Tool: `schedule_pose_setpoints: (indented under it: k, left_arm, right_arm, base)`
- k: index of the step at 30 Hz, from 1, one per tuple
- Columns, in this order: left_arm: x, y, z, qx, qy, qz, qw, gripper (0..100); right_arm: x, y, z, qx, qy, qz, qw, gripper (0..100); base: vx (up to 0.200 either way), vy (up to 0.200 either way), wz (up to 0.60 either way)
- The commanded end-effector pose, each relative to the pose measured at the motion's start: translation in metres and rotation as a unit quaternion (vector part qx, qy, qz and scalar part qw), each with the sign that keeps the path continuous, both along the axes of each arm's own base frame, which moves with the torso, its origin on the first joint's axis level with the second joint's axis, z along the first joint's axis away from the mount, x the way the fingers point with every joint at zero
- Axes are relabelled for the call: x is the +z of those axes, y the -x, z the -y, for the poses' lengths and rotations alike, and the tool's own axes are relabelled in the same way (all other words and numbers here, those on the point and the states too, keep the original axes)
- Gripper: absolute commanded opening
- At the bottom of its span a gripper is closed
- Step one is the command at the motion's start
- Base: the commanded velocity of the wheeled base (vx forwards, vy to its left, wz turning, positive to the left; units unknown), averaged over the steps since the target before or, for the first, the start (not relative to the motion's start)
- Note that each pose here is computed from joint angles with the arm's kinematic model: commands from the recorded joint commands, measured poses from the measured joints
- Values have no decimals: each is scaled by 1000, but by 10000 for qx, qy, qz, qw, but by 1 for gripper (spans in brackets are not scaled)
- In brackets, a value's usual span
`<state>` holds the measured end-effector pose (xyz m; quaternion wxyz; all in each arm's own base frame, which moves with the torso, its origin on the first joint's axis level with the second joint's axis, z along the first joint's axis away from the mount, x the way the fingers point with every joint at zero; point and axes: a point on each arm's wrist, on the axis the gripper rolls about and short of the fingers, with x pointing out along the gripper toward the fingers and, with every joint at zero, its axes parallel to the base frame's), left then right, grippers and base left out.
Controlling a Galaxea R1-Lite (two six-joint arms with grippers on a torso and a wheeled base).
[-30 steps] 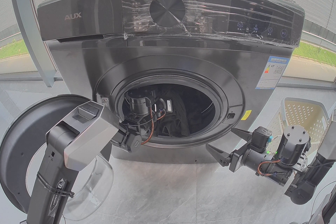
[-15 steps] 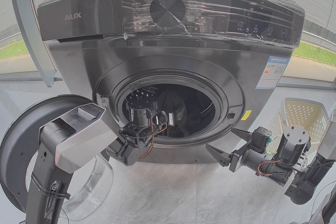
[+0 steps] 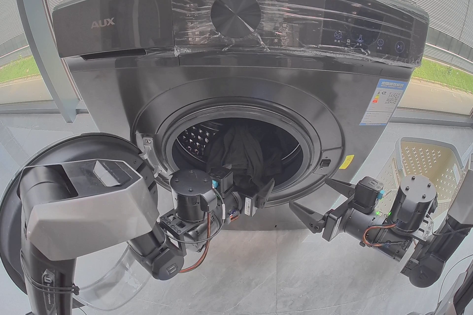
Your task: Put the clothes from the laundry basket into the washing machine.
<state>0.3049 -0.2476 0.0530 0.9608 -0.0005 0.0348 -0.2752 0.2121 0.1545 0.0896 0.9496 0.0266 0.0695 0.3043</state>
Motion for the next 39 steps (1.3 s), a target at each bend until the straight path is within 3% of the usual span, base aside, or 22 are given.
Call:
schedule_pose_setpoints:
  k: [1, 5, 14, 20, 21, 23, 28, 31, 39]
  left_arm:
    - [9, 10, -2, -105, 15, 25, 9999, 100]
    - [6, 7, -2, -204, 32, 31, 9998, 100]
    - [4, -9, 3, -182, 98, 124, 9997, 100]
    - [-9, -26, -2, -80, -165, -262, 9995, 100]
    - [-11, -29, -7, -117, -286, -458, 9985, 100]
    - [-11, -39, -7, -274, -305, -575, 9975, 100]
    - [-18, -62, -4, -134, -308, -518, 9981, 100]
    - [-36, -76, -1, 98, -548, -701, 9960, 100]
    - [-64, -97, -1, 264, -747, -754, 9940, 100]
  right_arm:
    - [0, 0, -1, 8, -3, -5, 10000, 100]
    - [-1, 0, -1, 8, 2, -11, 10000, 100]
    - [-1, 1, -3, 54, 2, -11, 10000, 100]
    - [0, 4, -4, 100, 2, -11, 9999, 100]
    - [0, 4, -4, 100, 6, -17, 9999, 100]
    - [0, 4, -4, 100, 6, -17, 9999, 100]
    - [-1, 4, -3, 100, 11, -23, 9999, 100]
    - [0, 4, -3, 100, 6, -17, 9999, 100]
    - [-1, 4, -4, 107, 10, -24, 9999, 100]
  base:
    - [200, 0, 0]
    - [200, 0, 0]
    - [0, 0, 0]
    - [0, 0, 0]
    - [0, 0, 0]
    - [0, 0, 0]
    - [0, 0, 0]
    - [0, 0, 0]
    - [0, 0, 0]
